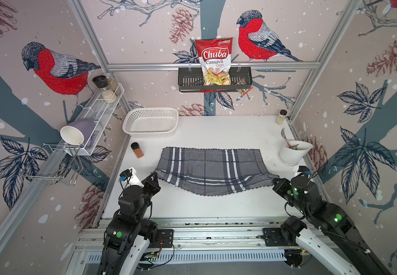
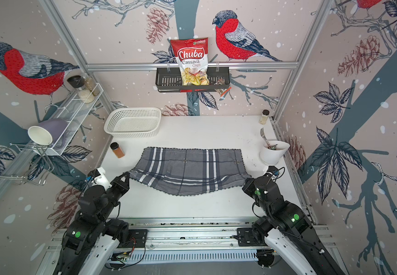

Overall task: Roll up the pillowcase
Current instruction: Fold the pillowcase.

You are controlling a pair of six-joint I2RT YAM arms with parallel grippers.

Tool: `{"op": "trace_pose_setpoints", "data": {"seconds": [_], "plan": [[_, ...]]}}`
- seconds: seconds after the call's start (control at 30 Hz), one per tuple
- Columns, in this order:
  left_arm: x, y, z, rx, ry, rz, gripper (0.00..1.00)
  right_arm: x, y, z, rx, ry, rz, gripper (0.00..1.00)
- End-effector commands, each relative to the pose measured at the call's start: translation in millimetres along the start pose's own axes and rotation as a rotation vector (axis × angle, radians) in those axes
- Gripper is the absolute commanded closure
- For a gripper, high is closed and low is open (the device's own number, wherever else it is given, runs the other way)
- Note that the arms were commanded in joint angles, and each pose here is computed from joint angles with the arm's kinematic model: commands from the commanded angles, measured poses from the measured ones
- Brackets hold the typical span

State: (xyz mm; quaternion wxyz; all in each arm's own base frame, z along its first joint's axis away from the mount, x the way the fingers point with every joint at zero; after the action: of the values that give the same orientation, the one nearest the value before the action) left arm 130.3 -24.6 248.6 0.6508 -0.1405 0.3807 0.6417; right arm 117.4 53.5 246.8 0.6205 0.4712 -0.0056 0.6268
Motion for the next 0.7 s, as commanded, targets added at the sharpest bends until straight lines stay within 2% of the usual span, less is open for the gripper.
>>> {"op": "trace_pose_setpoints", "data": {"seconds": [0.0, 0.1, 0.2, 0.33, 0.4, 0.5, 0.67], "plan": [[2, -3, 0, -0.006, -0.016, 0.015, 1.0, 2, -1, 5, -0.034, 0.059, -0.009, 1.0], [2, -16, 2, -0.03, -0.015, 0.048, 1.0, 9, -7, 12, -0.081, 0.065, -0.026, 1.0], [-6, -42, 1, 0.04, -0.044, 0.066, 1.0, 13, -19, 18, -0.114, 0.08, -0.095, 1.0], [-7, -72, -2, 0.123, -0.084, 0.154, 1.0, 14, -43, 28, -0.11, 0.096, -0.169, 1.0], [-4, -77, 1, 0.1, -0.099, 0.205, 1.0, 10, -51, 38, -0.106, 0.068, -0.182, 1.0], [-7, -81, 8, 0.063, -0.145, 0.214, 1.0, 2, -65, 52, -0.101, 0.036, -0.18, 1.0], [-9, -93, 11, 0.066, -0.223, 0.255, 1.0, 5, -83, 65, -0.057, 0.066, -0.159, 1.0]]}}
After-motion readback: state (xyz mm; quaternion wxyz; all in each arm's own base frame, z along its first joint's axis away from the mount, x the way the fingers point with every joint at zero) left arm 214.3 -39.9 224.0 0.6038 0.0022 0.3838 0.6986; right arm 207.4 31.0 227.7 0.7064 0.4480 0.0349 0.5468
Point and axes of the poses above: each gripper's point midway between its finger pads, its own y axis back along the fingers, its own x axis along the line the jaws close on, z = x × y, the point moved 8 cm from there along y, back along the fingers, and after that the axes turned 3 degrees about -y, right-handed, at the moved point
